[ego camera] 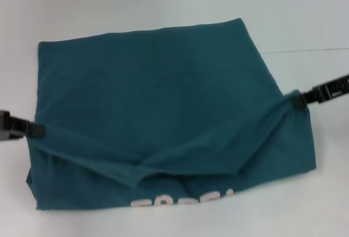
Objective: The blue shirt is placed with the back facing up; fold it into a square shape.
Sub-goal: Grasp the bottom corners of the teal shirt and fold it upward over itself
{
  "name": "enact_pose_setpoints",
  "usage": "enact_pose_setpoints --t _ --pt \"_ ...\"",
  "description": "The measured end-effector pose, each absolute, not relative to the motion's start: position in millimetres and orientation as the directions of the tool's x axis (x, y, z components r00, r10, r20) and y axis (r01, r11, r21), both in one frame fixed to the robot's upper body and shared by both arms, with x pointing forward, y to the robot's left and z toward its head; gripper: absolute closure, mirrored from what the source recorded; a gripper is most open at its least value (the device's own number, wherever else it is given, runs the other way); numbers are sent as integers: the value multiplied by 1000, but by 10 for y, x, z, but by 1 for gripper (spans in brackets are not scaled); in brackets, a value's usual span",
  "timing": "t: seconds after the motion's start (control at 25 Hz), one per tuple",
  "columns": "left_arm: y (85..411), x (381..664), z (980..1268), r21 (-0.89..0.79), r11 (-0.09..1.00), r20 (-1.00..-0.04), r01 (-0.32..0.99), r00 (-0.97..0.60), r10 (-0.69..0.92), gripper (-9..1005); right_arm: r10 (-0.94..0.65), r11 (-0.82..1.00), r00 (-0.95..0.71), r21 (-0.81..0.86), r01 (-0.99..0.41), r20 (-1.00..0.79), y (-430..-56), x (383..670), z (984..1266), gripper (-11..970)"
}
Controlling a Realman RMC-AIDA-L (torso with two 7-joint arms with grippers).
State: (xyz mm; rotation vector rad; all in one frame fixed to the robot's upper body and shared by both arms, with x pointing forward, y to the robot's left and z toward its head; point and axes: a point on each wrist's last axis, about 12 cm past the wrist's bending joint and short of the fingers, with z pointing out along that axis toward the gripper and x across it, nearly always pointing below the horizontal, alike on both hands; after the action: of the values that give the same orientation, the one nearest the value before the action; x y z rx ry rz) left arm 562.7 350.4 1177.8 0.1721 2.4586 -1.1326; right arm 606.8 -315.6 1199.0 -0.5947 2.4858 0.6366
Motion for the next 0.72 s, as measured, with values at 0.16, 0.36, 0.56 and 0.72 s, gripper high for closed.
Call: enact_pose_setpoints --t 0.16,0.36,0.56,0.72 --pt "3499 5744 11773 -664 689 -474 291 -876 -86 975 -254 818 -753 280 -502 -607 -3121 6192 12045 892" --pt "3430 5905 11685 -586 737 -563 338 -823 -71 972 -199 852 -710 239 -466 -676 -3102 6337 12099 892" --pt "3290 6058 11626 -528 759 -610 381 -792 -27 972 -179 872 -676 202 -446 -715 -3074 6433 12132 892" --pt "3196 6167 11630 -469 784 -642 406 -767 14 973 -160 892 -661 178 -414 -733 -3066 6511 12091 892"
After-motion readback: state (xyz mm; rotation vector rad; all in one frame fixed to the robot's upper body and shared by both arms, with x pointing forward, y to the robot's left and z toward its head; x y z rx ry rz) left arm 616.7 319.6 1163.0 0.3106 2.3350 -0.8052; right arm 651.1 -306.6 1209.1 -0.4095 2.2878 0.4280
